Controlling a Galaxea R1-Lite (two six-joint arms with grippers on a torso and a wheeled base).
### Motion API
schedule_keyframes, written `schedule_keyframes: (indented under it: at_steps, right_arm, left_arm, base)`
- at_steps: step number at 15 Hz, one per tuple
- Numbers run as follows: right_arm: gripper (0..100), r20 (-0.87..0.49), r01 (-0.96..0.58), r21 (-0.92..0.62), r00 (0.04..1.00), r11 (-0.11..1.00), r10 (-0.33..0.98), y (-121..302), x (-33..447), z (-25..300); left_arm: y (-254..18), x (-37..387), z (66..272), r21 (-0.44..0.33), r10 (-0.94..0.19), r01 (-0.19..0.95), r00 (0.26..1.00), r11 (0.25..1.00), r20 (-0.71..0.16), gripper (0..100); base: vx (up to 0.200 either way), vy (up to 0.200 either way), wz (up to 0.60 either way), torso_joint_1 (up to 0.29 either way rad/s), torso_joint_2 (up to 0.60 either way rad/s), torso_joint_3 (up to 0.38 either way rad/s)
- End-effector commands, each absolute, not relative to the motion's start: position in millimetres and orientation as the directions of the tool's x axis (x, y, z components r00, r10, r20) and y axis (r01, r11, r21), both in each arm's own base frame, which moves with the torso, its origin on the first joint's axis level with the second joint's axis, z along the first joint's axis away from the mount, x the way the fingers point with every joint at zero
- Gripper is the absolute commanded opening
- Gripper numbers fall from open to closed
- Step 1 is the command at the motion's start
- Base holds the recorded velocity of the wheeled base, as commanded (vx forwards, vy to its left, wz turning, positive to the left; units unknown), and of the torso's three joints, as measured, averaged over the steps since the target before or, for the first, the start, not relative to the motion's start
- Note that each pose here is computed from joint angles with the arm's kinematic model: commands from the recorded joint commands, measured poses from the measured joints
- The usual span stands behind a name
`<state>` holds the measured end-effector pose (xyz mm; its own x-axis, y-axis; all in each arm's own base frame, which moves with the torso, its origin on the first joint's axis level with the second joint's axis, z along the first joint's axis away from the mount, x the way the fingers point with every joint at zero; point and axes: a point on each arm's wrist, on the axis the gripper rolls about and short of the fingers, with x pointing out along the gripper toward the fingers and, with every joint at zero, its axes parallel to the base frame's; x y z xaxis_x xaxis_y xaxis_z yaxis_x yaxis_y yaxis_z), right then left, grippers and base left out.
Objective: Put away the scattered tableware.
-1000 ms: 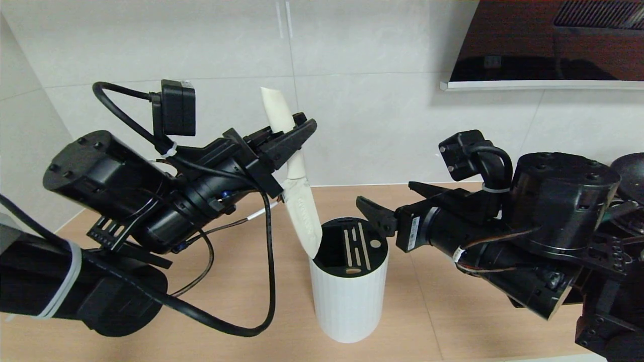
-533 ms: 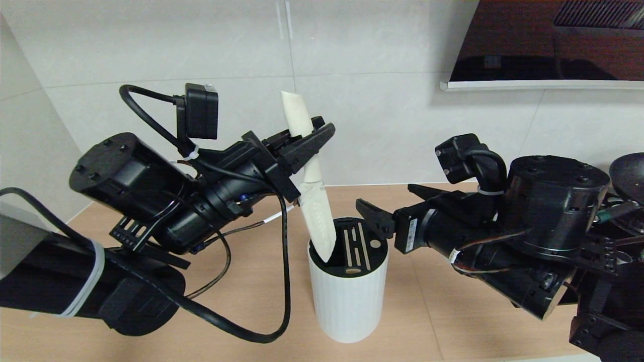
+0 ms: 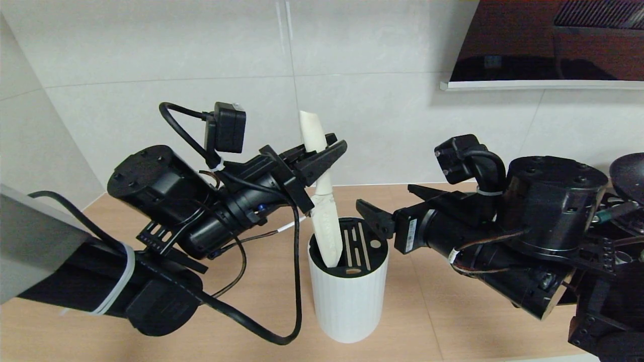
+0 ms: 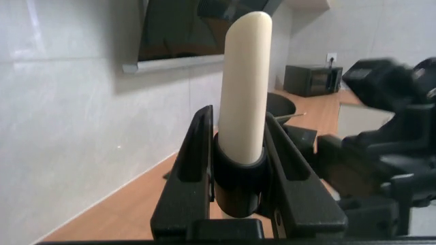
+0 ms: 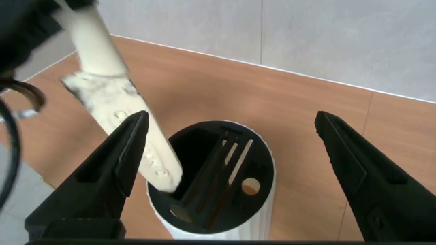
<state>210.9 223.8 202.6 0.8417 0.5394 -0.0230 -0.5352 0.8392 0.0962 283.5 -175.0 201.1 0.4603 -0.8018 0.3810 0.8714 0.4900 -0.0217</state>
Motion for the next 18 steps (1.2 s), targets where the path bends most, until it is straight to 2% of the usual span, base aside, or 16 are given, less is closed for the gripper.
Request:
schedule_keyframes:
  at_steps: [1,7,14,18]
  right_arm:
    - [100,-0.022,-0.536,0.097,0.841,0.839,0.54,224.0,210.9,202.7]
    - [100,-0.025,-0.536,0.096,0.841,0.839,0.54,224.1,211.0,201.9]
    - [100,-0.033,-0.534,0.094,0.842,0.84,0.538,224.9,212.4,199.5]
    - [100,-0.037,-0.534,0.093,0.842,0.841,0.538,225.6,213.0,198.1]
  left_arm:
    - [-176.9,286.9,195.8,-0.029,-0.805,0.871,0.465,0.49,0.37,0]
    - [-183.2,297.9,159.1,-0.055,-0.822,0.861,0.5,0.505,0.274,0]
    - [-185.6,302.0,146.6,-0.065,-0.826,0.858,0.508,0.509,0.243,0]
    - [-190.4,295.3,131.5,-0.034,-0.844,0.863,0.501,0.505,0.192,0]
  base:
    - [0.0,0.0,0.0,0.0,0.0,0.0]
    - [0.0,0.0,0.0,0.0,0.0,0.0]
    - [0.0,0.0,0.0,0.0,0.0,0.0]
    - [0.0,0.0,0.0,0.0,0.0,0.0]
